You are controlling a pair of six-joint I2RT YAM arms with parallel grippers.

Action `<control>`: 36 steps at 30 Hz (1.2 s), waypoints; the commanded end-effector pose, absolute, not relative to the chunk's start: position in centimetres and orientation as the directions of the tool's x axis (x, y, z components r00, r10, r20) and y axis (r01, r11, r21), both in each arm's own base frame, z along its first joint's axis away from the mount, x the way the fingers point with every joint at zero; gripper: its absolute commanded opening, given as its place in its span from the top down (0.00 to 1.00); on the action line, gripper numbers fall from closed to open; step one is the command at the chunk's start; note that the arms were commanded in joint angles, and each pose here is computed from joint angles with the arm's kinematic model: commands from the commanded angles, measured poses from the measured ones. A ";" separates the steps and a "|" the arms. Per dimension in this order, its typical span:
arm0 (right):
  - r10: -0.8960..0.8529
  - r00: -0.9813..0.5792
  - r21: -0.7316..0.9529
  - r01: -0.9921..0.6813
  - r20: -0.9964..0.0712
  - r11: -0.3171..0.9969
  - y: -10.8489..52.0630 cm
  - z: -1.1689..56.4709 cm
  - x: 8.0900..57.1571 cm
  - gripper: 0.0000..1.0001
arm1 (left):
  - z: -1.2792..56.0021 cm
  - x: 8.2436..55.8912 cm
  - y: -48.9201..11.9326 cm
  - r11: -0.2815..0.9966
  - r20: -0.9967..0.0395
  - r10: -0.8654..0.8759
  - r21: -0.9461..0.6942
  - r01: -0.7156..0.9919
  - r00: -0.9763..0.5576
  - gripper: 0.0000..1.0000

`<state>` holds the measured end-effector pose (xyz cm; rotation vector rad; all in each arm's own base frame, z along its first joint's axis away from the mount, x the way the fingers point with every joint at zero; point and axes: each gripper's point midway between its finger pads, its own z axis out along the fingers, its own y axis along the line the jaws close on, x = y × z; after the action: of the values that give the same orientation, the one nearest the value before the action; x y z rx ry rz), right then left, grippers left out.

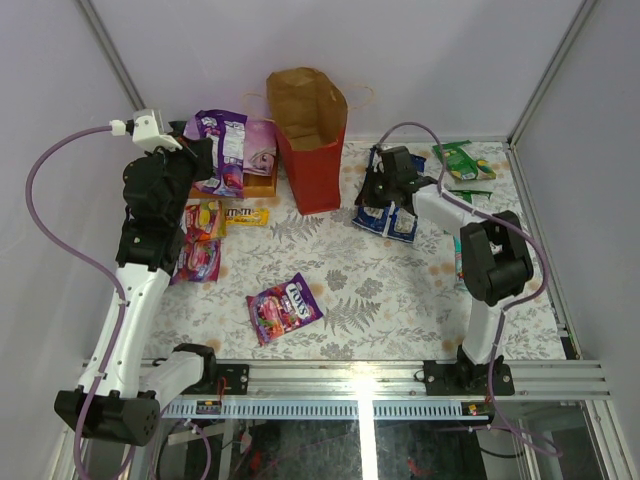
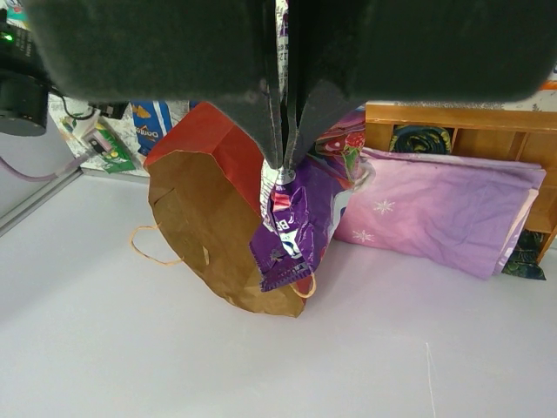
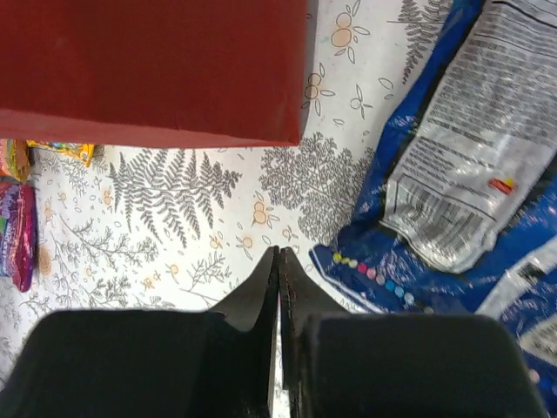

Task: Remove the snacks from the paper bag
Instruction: Move the snack to the center of the board.

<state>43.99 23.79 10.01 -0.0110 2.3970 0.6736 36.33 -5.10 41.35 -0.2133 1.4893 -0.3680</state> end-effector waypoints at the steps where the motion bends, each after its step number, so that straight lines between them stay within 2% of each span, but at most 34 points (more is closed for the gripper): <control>1: 0.152 -0.811 0.480 -0.174 -0.566 0.860 24.7 7.7 45.0 1.00 | 44.4 35.5 -4.5 0.929 -0.920 -0.365 -0.349 0.125 0.141 1.00; 7: 0.138 -0.874 0.472 -0.114 -0.467 0.874 24.1 1.7 42.9 1.00 | 44.2 35.6 -4.4 0.932 -0.924 -0.357 -0.343 0.116 0.139 1.00; 11: 0.139 -0.903 0.491 -0.088 -0.407 0.867 23.8 -0.3 40.5 1.00 | 44.0 35.7 -4.3 0.933 -0.924 -0.356 -0.343 0.112 0.137 1.00; 17: 0.106 -0.925 0.496 -0.097 -0.365 0.863 23.0 -0.2 37.0 1.00 | 44.3 35.4 -4.2 0.933 -0.923 -0.355 -0.342 0.110 0.146 1.00; 21: 0.113 -0.905 0.517 -0.129 -0.411 0.846 23.2 2.9 37.2 1.00 | 44.3 35.4 -4.4 0.931 -0.922 -0.360 -0.345 0.122 0.142 1.00; 23: 0.122 -0.874 0.537 -0.172 -0.469 0.826 23.9 5.9 38.4 0.93 | 44.3 35.5 -4.5 0.929 -0.921 -0.363 -0.348 0.125 0.140 1.00; 24: 0.132 -0.854 0.552 -0.200 -0.503 0.810 24.4 7.7 39.2 0.83 | 44.3 35.5 -4.6 0.929 -0.921 -0.364 -0.348 0.127 0.139 1.00; 26: 0.160 -0.801 0.580 -0.262 -0.576 0.772 25.4 11.5 40.6 0.53 | 44.3 35.5 -4.6 0.928 -0.920 -0.367 -0.351 0.130 0.136 1.00; 27: 0.182 -0.772 0.592 -0.290 -0.609 0.752 25.9 13.2 41.5 0.42 | 44.4 35.5 -4.6 0.926 -0.919 -0.370 -0.353 0.132 0.137 1.00; 28: 0.200 -0.748 0.603 -0.313 -0.632 0.734 26.3 14.6 42.2 0.34 | 44.4 35.5 -4.7 0.925 -0.918 -0.372 -0.355 0.134 0.137 1.00; 32: 0.220 -0.704 0.604 -0.358 -0.676 0.712 27.9 17.2 45.1 0.32 | 44.2 35.4 -5.1 0.904 -0.899 -0.418 -0.398 0.155 0.127 1.00; 36: 0.198 -0.700 0.569 -0.346 -0.686 0.746 28.3 15.8 47.9 0.41 | 43.9 34.8 -6.5 0.836 -0.840 -0.531 -0.499 0.230 0.108 1.00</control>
<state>45.34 26.99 15.51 -0.0733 2.2096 0.9119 35.98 -5.48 41.26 -0.2445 1.4779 -0.4227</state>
